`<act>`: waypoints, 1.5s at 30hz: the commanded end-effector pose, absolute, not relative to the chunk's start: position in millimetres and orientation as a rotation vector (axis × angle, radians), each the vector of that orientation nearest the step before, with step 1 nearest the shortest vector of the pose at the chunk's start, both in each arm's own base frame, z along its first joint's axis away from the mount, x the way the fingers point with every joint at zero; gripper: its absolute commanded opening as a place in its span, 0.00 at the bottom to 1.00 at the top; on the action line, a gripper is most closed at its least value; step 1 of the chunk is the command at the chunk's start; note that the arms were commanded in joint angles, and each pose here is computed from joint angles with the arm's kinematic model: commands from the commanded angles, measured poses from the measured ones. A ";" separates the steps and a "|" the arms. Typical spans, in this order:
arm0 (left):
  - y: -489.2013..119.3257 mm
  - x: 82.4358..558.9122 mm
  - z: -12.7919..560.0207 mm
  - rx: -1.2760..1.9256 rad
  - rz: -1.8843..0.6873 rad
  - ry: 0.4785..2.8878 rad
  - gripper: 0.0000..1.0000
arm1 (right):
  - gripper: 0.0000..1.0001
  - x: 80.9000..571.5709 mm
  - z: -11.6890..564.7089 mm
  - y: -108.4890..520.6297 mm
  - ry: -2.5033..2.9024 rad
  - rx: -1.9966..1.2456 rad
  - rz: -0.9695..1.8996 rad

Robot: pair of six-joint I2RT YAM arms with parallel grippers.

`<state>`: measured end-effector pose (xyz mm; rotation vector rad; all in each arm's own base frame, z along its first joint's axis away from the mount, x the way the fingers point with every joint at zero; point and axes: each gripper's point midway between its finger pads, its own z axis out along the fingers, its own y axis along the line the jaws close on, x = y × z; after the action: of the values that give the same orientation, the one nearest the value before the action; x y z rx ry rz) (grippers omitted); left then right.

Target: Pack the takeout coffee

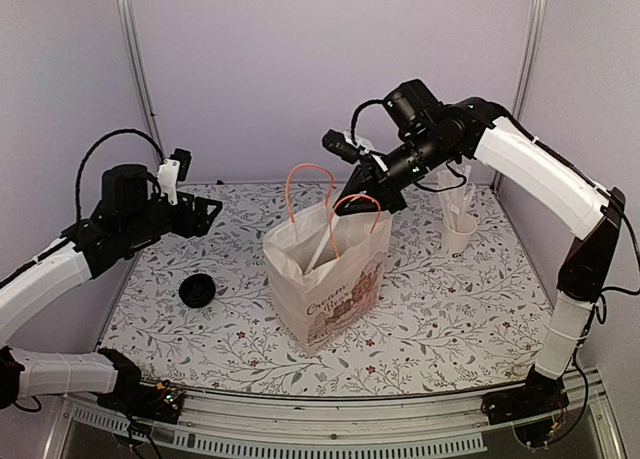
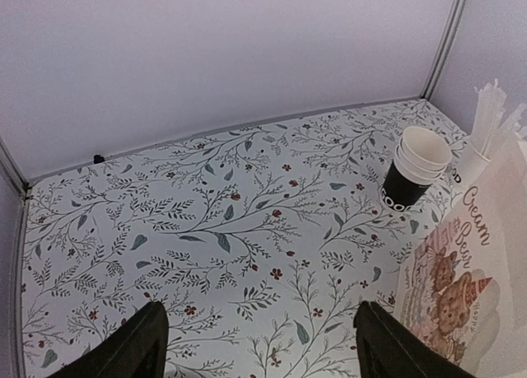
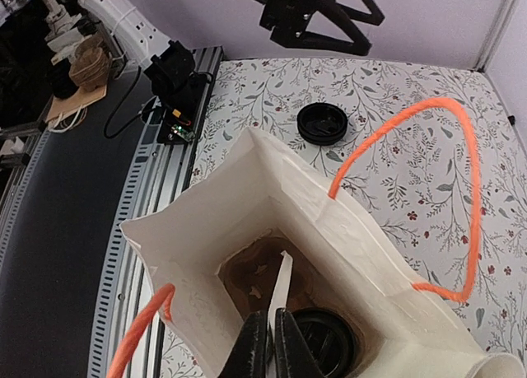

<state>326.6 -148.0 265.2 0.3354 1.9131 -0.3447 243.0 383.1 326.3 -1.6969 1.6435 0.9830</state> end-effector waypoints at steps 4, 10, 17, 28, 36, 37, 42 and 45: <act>-143.0 330.8 271.3 0.332 -0.318 1.907 0.80 | 0.39 245.1 317.5 407.8 1.628 -1.736 0.908; -144.1 331.5 270.9 0.340 -0.318 1.908 0.80 | 0.54 245.6 329.4 394.4 1.627 -1.703 0.828; -142.8 330.5 272.9 0.338 -0.314 1.903 0.80 | 0.56 293.4 358.0 333.3 1.688 -1.489 0.673; -142.6 331.2 273.2 0.329 -0.318 1.910 0.81 | 0.70 356.9 373.2 142.6 1.774 -0.808 0.385; -143.1 333.5 268.8 0.329 -0.319 1.928 0.81 | 0.99 346.9 350.4 50.5 1.745 -0.388 0.265; -143.1 333.9 268.0 0.328 -0.319 1.932 0.81 | 0.99 341.2 351.8 47.0 1.716 -0.371 0.249; -142.1 334.9 266.8 0.324 -0.313 1.937 0.81 | 0.99 329.3 351.2 12.6 1.648 -0.083 0.197; -142.4 335.6 265.1 0.326 -0.313 1.943 0.81 | 0.99 329.5 350.6 7.9 1.644 -0.011 0.225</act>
<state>330.8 -147.0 257.3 0.3449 1.9495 -0.3261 325.4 27.5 321.2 -0.2066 1.7629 0.2223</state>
